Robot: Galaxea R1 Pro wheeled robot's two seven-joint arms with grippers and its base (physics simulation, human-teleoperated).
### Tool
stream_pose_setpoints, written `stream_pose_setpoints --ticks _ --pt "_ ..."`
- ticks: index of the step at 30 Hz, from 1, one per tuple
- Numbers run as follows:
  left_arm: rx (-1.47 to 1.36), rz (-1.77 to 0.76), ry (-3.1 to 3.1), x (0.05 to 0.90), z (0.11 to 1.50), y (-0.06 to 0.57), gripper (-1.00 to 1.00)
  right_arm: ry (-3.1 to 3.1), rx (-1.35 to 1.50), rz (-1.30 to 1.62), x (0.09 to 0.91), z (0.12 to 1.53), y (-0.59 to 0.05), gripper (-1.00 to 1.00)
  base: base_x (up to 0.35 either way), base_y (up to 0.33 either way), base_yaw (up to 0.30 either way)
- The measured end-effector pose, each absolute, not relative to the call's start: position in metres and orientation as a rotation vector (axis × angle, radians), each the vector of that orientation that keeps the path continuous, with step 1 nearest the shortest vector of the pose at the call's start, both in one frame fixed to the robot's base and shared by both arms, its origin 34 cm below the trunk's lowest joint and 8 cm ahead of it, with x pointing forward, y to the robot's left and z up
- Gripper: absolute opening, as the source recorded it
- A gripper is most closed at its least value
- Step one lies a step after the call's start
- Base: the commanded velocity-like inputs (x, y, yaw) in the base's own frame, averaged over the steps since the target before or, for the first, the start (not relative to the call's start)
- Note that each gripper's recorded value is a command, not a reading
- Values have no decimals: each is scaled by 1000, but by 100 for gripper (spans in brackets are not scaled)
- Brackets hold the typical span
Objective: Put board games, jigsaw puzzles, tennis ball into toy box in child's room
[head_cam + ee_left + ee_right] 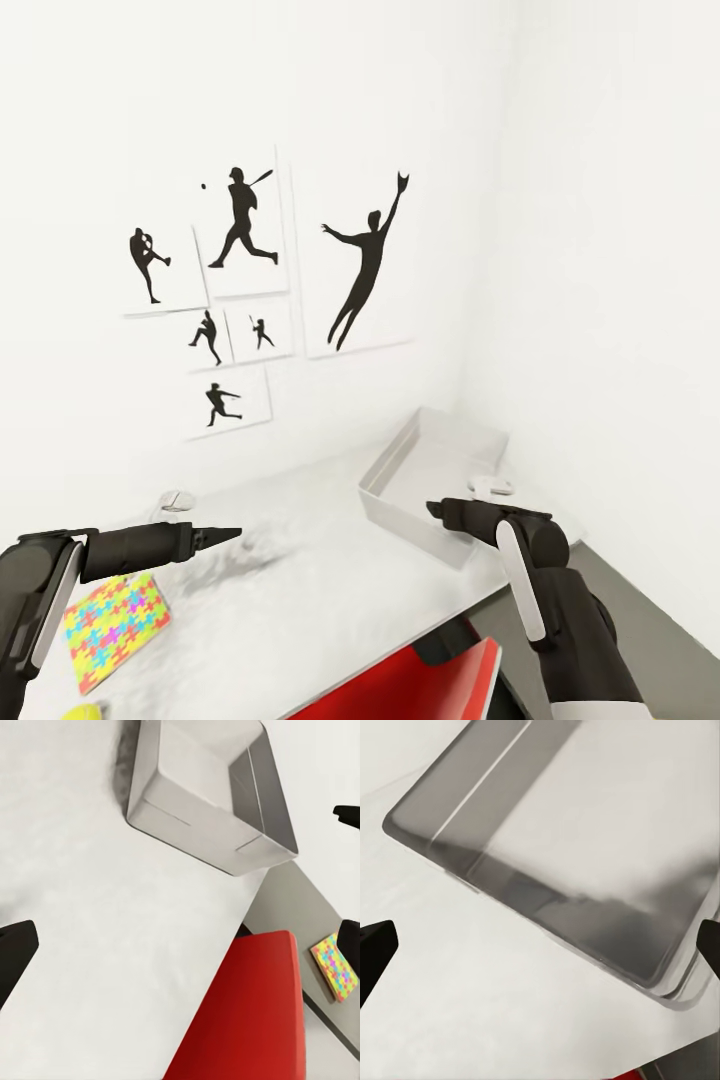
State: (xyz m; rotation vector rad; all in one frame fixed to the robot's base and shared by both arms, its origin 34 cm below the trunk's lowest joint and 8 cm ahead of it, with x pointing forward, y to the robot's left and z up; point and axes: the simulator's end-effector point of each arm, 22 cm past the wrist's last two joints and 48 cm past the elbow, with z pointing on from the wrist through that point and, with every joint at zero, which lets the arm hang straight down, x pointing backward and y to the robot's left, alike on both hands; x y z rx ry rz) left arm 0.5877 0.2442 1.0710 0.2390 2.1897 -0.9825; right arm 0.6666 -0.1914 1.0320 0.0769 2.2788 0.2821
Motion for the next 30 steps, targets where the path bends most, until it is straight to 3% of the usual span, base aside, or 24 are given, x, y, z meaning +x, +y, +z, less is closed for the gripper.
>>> stream_pose_setpoints --ticks 30 --pt "244 -987 2191 588 1070 241 100 2275 79 280 667 1033 -193 100 12 -7 0"
